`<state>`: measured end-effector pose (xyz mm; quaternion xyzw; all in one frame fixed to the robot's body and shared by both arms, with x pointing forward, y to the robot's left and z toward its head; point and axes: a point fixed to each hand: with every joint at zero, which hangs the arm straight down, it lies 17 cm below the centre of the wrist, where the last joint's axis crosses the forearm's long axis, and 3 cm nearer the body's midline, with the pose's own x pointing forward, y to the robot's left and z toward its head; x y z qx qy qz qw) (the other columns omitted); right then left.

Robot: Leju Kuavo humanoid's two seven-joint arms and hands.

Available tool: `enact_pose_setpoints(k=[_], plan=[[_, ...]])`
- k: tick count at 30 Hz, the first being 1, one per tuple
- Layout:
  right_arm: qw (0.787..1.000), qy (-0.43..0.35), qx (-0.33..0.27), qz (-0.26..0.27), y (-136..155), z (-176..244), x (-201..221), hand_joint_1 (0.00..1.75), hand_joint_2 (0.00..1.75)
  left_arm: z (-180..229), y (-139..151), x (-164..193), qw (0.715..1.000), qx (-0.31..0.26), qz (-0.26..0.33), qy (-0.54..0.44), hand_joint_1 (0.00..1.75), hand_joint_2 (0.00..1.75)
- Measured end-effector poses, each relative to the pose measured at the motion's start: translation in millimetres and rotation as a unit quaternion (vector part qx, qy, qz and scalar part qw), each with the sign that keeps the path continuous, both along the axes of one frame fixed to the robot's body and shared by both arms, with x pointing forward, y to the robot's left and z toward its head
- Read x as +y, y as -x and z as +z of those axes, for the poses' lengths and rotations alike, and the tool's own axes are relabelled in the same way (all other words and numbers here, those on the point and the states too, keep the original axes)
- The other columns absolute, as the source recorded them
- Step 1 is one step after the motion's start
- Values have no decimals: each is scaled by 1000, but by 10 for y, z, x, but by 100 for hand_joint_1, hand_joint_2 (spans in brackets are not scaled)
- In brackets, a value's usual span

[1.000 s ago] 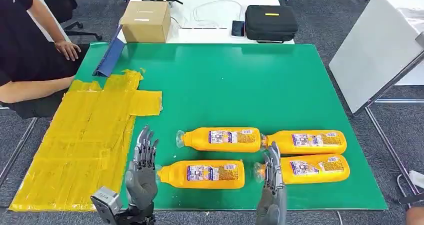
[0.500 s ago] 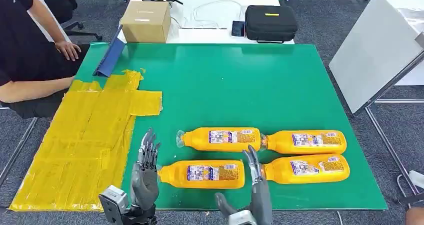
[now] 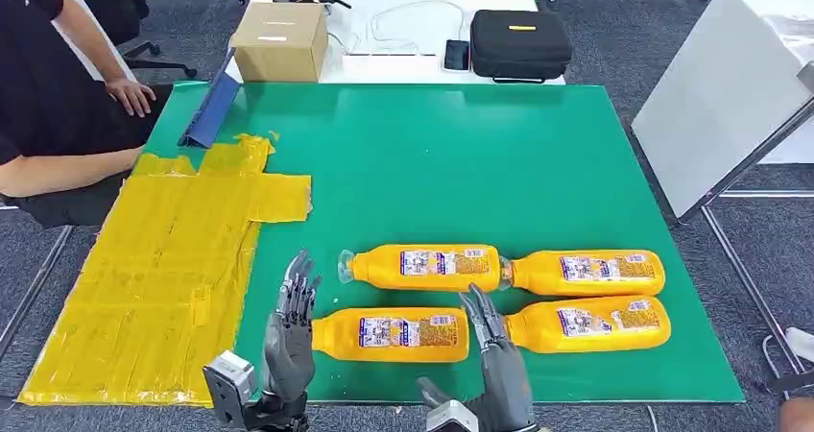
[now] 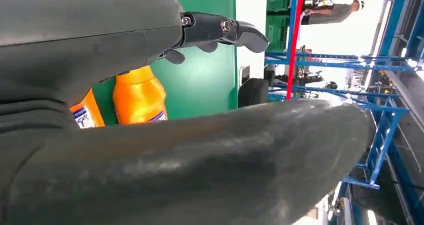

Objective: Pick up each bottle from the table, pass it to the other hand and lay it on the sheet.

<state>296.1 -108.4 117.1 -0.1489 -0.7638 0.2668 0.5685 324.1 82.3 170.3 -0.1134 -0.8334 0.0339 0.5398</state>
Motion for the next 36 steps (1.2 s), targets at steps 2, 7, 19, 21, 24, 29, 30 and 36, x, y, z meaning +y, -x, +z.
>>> enact_pose_setpoints(k=[2, 7, 19, 21, 24, 29, 30, 36], plan=[[1000, 3, 0, 0, 0, -6, -7, 0, 175, -11, 0, -3, 1000, 1, 0, -1, 0, 0], [998, 59, 27, 20, 8, -189, 19, 0, 175, -16, 3, -33, 1000, 3, -11, 6, 0, 0], [975, 179, 104, 80, -39, -714, -91, 0, 175, 0, -25, -141, 999, 2, -33, 12, 0, 0], [971, 194, 111, 85, -86, -764, -103, 0, 175, 1, -45, -110, 1000, 1, -24, 12, 0, 0], [963, 218, 124, 103, -179, -885, -96, 0, 175, 7, -80, -92, 999, 3, -23, 22, 0, 0], [954, 246, 122, 119, -424, -969, -33, 0, 175, 13, -116, -106, 999, 3, -30, 30, 0, 0], [954, 248, 122, 118, -471, -974, -24, 0, 175, 13, -121, -109, 999, 3, -32, 32, 0, 0], [954, 257, 97, 119, -806, -793, 76, 0, 175, -6, -147, -107, 999, 4, -34, 36, 0, 0]])
